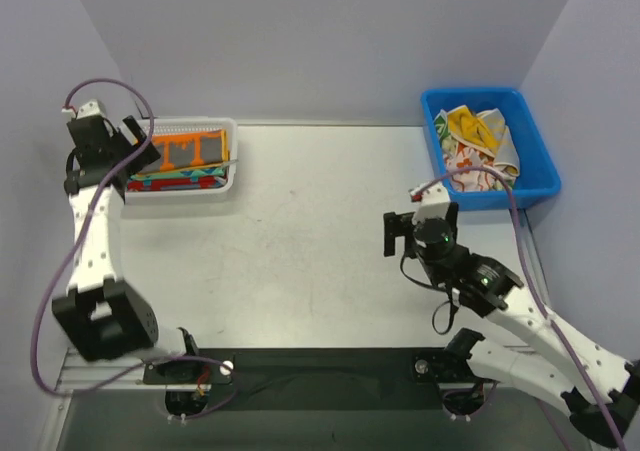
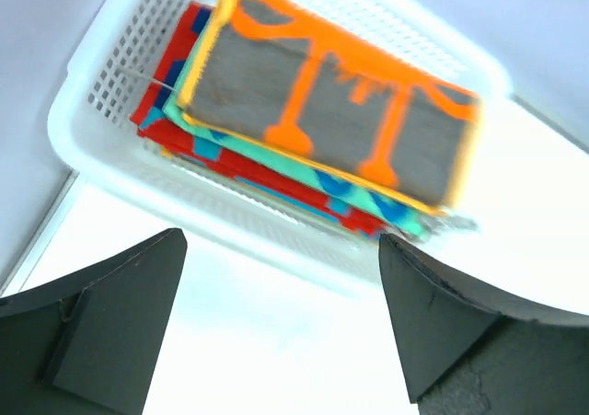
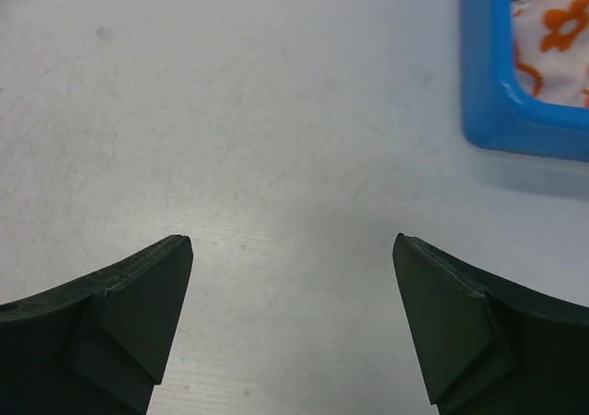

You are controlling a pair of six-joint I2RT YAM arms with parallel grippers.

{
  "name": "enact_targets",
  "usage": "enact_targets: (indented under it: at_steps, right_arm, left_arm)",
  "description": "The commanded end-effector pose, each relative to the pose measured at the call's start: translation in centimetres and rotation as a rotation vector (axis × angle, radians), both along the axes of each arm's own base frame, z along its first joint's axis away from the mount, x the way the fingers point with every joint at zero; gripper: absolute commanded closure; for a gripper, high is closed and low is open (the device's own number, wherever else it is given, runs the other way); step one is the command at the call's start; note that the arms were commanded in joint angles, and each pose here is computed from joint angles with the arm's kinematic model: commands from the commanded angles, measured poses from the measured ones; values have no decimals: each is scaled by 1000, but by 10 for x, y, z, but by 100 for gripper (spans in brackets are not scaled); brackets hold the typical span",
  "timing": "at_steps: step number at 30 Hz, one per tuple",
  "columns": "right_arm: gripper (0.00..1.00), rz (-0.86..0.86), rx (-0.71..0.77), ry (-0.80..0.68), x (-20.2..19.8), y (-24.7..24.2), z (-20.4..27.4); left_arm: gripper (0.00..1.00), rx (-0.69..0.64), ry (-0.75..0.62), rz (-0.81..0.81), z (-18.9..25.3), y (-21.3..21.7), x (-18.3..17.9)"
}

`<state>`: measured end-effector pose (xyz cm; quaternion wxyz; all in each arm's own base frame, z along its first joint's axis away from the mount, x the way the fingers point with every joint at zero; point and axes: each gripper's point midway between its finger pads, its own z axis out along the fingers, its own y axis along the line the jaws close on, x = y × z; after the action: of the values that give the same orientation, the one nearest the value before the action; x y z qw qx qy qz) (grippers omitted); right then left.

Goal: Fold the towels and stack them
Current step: Neatly place the folded towel into the bin

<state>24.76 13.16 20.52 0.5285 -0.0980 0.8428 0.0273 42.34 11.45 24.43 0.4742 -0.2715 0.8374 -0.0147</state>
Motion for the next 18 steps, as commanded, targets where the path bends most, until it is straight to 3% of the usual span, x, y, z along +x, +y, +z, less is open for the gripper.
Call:
enact_targets:
  at_steps: [1, 6, 10, 12, 18]
  right_arm:
    - [4, -259, 2, -116, -12, -64, 38]
    - [0, -301, 47, -197, -37, -99, 56]
    - [0, -317, 21, -238, -49, -119, 54]
    - [0, -330, 36, -268, -55, -128, 56]
    - [0, -344, 36, -292, -62, -138, 45]
  left_arm:
    - [3, 37, -168, -124, 66, -47, -56]
    - [3, 184, -270, -299, 91, -119, -130]
    - [3, 209, -344, -302, 95, -122, -199]
    - [3, 203, -305, -280, 81, -118, -223]
    - [3, 139, -335, -203, 50, -113, -240]
